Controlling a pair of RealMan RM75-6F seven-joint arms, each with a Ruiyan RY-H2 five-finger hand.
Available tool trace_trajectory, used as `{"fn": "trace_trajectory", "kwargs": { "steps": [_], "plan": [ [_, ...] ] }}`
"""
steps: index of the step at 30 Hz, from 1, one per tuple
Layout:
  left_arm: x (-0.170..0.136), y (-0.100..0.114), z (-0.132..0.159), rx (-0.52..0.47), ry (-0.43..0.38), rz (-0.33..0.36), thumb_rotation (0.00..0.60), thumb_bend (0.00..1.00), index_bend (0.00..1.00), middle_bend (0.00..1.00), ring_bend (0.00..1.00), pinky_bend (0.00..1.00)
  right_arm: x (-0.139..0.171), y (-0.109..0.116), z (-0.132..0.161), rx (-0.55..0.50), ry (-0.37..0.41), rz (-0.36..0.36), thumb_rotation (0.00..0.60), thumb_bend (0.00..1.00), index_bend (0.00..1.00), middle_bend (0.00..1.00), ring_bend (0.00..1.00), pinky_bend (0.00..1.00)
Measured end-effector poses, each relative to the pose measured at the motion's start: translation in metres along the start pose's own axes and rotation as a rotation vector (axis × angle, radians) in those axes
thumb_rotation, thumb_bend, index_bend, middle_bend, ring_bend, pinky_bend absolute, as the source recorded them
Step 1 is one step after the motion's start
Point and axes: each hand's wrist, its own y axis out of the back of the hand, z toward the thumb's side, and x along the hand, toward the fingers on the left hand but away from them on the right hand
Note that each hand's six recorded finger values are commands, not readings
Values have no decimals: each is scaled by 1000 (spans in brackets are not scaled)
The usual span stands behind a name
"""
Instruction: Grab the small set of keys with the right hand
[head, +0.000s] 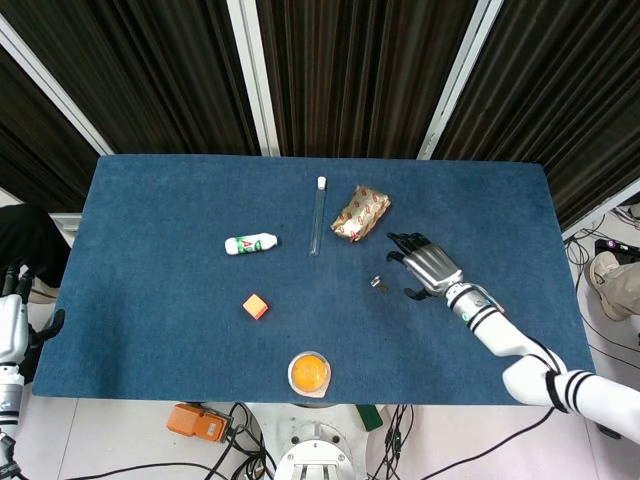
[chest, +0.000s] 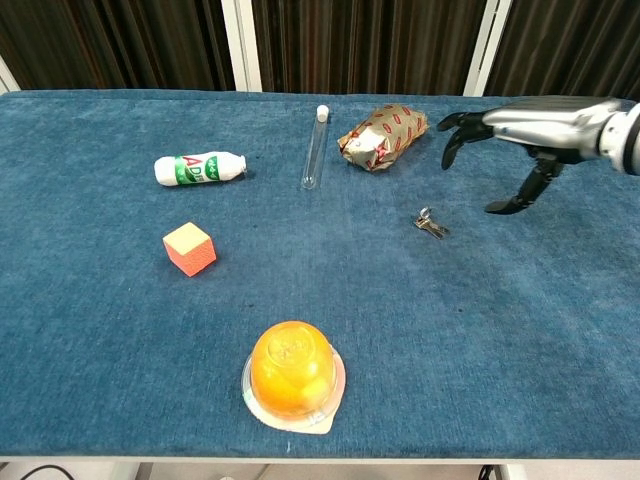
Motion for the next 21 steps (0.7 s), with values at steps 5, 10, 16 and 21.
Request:
{"fn": "trace_trajectory", "kwargs": {
  "steps": [5, 10, 16, 21],
  "plan": [
    [0, 0, -1, -6, 3, 0, 600, 322, 177, 36, 44, 149, -20, 2, 13, -7, 14, -11, 600, 474, 425, 59, 147, 169],
    [0, 0, -1, -7, 3, -2, 600, 322, 177, 36, 44, 149, -27, -1, 16, 3, 17, -3, 600, 474, 460, 59, 155, 176],
    [0, 0, -1, -6, 4, -2, 600, 321, 177, 36, 44, 149, -34, -8, 18, 2, 10, 4, 600, 486, 509, 60, 173, 189],
    [0, 0, -2, -6, 7, -3, 600, 322, 177, 36, 44, 149, -39, -15, 17, 8, 6, 14, 600, 486, 524, 60, 177, 190]
  ]
}}
